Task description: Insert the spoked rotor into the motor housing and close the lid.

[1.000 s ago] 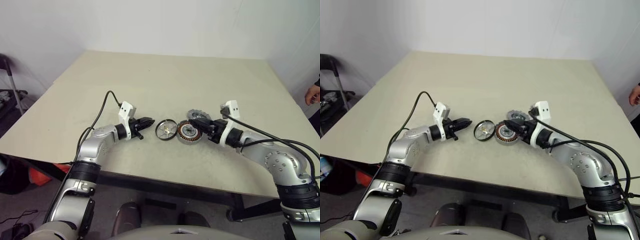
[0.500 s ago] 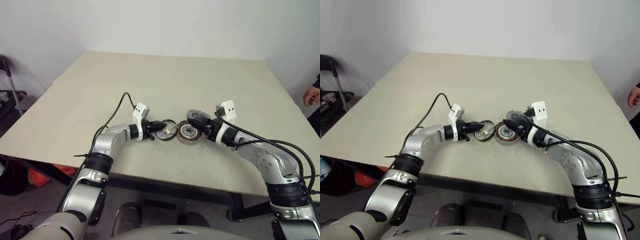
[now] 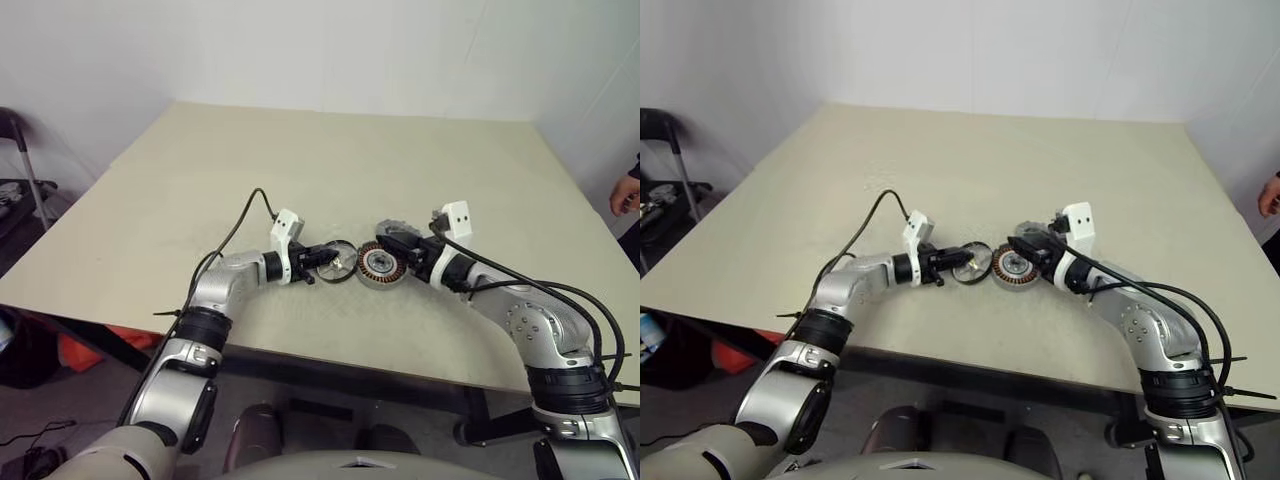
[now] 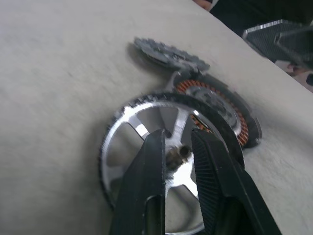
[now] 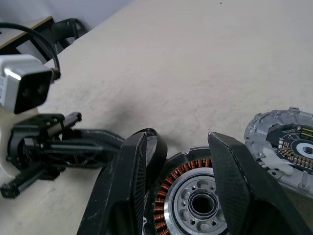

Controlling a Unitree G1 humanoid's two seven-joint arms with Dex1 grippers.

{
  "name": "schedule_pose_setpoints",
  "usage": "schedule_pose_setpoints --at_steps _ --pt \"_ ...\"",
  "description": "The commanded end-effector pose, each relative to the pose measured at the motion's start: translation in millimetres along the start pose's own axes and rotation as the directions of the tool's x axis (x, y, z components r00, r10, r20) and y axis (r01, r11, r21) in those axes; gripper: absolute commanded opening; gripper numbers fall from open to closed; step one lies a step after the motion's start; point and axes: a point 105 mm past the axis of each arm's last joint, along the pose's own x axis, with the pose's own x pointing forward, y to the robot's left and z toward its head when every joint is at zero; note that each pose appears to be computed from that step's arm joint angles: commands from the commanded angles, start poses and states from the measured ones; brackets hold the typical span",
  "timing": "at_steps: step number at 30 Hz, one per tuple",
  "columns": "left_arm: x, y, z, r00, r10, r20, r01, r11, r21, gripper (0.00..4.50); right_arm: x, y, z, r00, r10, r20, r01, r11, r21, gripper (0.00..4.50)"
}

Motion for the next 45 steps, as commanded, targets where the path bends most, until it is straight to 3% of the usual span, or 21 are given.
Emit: schedule_pose_setpoints --at_steps 1,14,25,28,35,40,45 --pt "1 -5 8 0.999 -0.03 0.025 0.03 0.999 0.01 0.89 -2 7 16 0.998 0.019 0.057 -0.017 0.999 -0.036 2.04" --pt "2 9 -2 0.997 0.07 -0.026 -0.069 0.997 0.041 0.89 2 5 21 0.997 0.001 0.073 0.002 0.999 -0.035 2.04" --pt "5 9 1 0.997 0.078 0.007 -0.078 0.996 0.045 0.89 2 8 18 0.998 0.01 0.063 -0.007 0.999 -0.039 2.04" --pt "6 10 2 0.995 0.093 0.023 -0.093 0.995 0.025 0.35 2 6 17 0.998 0.005 0.062 -0.003 0.999 -0.037 2.08" --pt "6 12 6 0.993 0.109 0.042 -0.11 0.994 0.023 0.32 0 6 14 0.999 0.009 0.048 -0.007 0.999 -0.042 2.08" --pt "2 13 24 0.986 0.106 0.131 -0.09 0.988 -0.127 0.32 -4 9 9 0.998 0.049 0.028 -0.05 0.998 0.037 2.08" --pt "-13 18 58 0.95 0.1 0.297 0.028 0.918 -0.396 0.32 -12 22 1 0.99 0.139 0.005 -0.14 0.99 0.03 2.08"
